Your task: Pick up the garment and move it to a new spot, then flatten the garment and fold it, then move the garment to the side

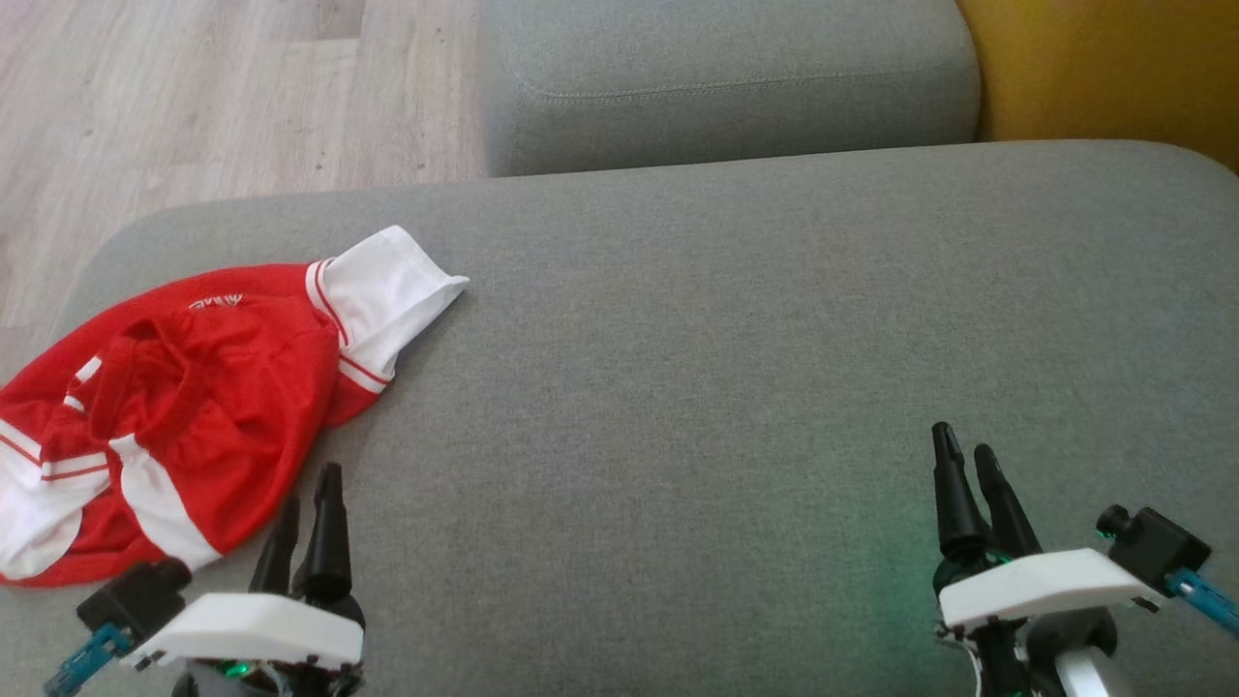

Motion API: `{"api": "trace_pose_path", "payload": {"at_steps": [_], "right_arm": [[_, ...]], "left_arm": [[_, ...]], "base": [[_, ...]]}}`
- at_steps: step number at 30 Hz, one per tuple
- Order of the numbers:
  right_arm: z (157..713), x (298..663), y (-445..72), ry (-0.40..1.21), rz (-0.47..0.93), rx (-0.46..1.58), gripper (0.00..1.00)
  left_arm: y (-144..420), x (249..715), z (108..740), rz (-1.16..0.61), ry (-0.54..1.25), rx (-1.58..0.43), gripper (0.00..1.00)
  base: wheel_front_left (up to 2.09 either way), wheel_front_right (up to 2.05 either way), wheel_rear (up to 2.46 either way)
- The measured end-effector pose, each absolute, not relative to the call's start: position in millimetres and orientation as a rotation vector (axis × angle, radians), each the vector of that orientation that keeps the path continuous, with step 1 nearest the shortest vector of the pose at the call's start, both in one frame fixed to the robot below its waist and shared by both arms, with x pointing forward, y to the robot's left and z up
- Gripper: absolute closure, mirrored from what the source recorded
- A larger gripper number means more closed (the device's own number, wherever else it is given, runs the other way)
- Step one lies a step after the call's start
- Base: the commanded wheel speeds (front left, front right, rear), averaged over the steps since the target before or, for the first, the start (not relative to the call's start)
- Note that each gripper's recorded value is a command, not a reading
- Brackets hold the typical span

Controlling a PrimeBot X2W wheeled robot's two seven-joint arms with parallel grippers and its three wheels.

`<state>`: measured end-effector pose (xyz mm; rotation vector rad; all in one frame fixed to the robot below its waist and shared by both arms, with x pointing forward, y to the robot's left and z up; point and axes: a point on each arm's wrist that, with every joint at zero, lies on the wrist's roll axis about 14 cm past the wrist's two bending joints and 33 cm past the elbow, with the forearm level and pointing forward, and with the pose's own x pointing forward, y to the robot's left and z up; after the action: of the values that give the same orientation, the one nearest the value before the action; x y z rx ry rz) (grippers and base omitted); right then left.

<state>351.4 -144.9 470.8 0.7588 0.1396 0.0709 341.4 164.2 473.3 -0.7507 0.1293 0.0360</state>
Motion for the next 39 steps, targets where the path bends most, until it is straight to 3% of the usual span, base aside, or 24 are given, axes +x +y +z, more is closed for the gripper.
{"api": "trace_pose_path", "payload": {"at_steps": [39], "right_arm": [[499,360,-120,0.000,0.208,0.289,0.00]], "left_arm": [[155,343,509,-0.030,-0.037,-0.198,0.00]], "base": [[0.00,0.00,0.00]]}}
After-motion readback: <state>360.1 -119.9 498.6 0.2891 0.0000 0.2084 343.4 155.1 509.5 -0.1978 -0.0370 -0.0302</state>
